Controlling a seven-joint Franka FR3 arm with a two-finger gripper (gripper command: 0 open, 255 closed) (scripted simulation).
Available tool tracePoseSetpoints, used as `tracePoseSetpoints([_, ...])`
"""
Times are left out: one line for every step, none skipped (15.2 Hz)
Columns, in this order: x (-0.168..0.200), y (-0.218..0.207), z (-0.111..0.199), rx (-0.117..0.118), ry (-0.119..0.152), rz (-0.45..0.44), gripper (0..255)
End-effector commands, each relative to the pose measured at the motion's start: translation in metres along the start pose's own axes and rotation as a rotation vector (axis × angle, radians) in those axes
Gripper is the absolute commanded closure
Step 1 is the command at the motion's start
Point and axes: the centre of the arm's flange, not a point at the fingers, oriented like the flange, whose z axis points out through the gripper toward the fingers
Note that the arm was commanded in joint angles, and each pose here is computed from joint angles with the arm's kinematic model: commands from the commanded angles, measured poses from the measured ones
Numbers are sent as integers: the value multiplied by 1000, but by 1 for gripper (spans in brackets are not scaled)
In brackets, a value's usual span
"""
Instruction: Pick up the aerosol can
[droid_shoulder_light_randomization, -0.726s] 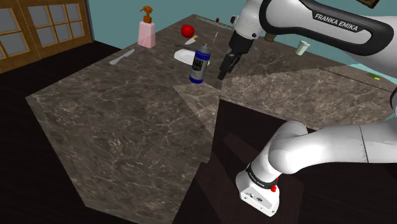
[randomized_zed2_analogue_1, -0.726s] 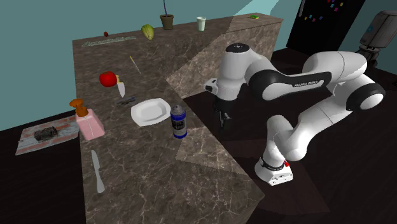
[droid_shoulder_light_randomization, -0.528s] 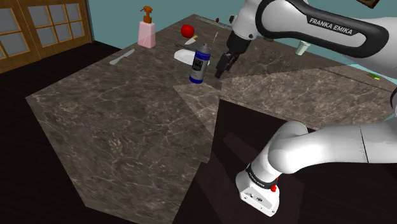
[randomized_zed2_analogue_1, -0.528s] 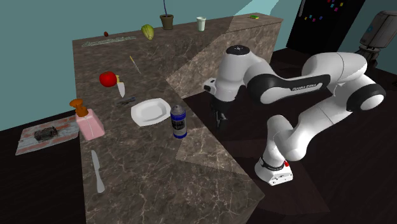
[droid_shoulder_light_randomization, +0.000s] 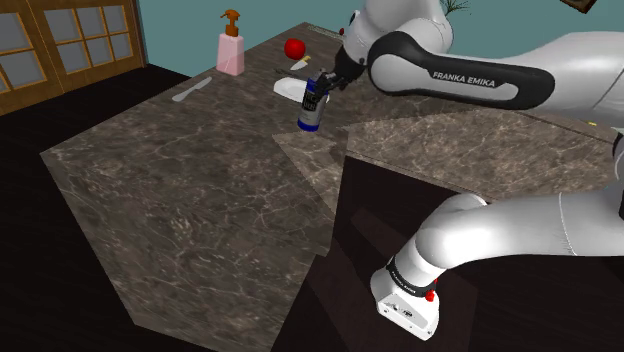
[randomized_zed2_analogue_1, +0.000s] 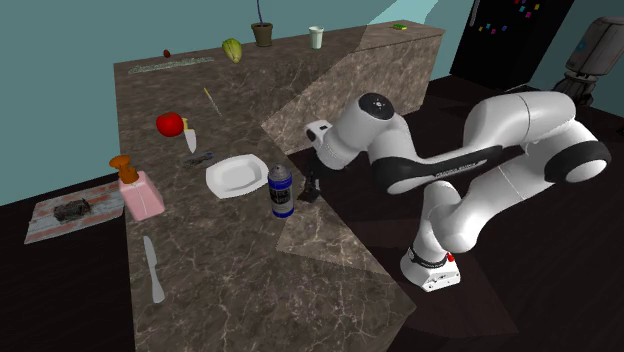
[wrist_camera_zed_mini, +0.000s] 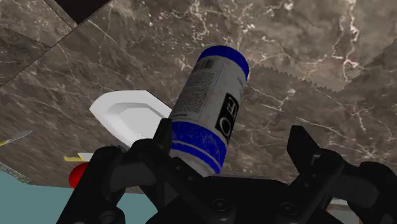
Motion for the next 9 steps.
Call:
tracePoseSetpoints([12, -3, 4, -65, 86, 53, 0])
tracePoseSetpoints([18, -3, 7, -99, 125, 78, 0])
tracePoseSetpoints([25, -3, 9, -132, 164, 104, 0])
tracePoseSetpoints([31, -2, 11, -165, 203, 129, 0])
tracePoseSetpoints([38, -2, 13, -198, 242, 154, 0])
tracePoseSetpoints([44, -1, 14, -232, 281, 180, 0])
tracePoseSetpoints([50, 0, 15, -260, 314, 201, 0])
tracePoseSetpoints([48, -2, 20, -260, 314, 201, 0])
tracePoseSetpoints([45, -3, 24, -260, 314, 201, 0])
